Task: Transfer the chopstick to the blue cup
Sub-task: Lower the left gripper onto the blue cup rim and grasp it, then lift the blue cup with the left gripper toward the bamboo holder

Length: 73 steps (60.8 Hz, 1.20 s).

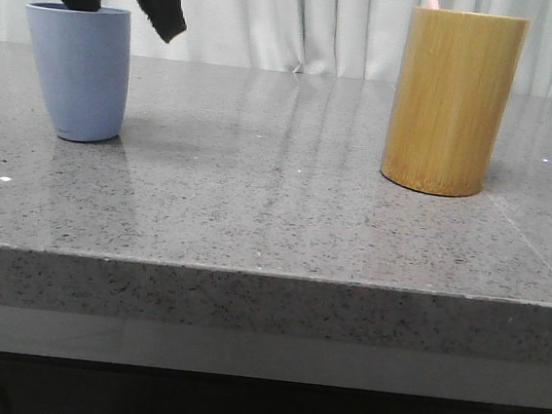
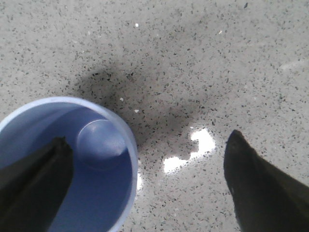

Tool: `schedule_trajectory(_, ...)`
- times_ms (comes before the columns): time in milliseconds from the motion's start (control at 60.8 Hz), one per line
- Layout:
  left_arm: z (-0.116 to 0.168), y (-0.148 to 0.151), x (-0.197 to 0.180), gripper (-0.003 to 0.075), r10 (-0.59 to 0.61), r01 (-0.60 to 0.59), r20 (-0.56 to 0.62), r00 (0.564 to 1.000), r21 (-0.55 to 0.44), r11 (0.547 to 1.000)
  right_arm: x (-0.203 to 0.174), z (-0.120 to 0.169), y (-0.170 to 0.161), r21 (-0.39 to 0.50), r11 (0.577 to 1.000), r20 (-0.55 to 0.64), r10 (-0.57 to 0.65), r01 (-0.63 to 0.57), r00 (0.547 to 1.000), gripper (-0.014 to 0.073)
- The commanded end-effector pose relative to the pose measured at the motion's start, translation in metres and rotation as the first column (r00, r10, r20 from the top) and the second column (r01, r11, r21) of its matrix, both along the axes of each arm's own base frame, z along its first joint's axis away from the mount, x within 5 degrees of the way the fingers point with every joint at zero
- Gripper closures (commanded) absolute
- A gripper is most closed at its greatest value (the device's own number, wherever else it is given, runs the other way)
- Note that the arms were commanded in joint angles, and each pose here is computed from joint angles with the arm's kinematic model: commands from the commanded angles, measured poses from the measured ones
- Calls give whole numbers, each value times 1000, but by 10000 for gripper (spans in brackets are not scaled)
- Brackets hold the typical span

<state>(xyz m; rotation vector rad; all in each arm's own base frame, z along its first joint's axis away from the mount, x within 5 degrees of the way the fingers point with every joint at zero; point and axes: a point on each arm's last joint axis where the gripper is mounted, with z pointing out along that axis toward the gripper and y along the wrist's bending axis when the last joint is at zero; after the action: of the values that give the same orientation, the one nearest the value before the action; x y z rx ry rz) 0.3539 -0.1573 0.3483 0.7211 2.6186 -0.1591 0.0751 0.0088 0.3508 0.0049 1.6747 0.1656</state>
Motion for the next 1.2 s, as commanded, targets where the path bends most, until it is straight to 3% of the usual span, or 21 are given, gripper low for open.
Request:
schedule_trajectory(0,19,-2,-2,100,-5,8,81,997,-36,999,1,17,-1,7,1000,100,-15,14,995,-9)
schedule_trajectory(132,10,-4,3,106,-6,7,54,999,-25,1000,1,17,-1,7,1000,100,-15,14,995,-9)
schedule_trajectory(214,6,-5,4,148,-6,7,43,999,-20,1000,1,17,-1,7,1000,100,-15,14,995,-9)
schedule_trajectory(691,6,-4,5,730,-5,5,53,999,-4,1000,1,17,-1,7,1000,100,-15,14,995,-9)
schedule_trajectory(987,18,-3,0,739,-11,11,31,999,6,1000,1,17,-1,7,1000,100,-15,14,995,-9)
schedule_trajectory(1184,50,-15,-6,739,-36,48,74,997,-161,986,1,17,-1,6,1000,96,-14,14,995,-9)
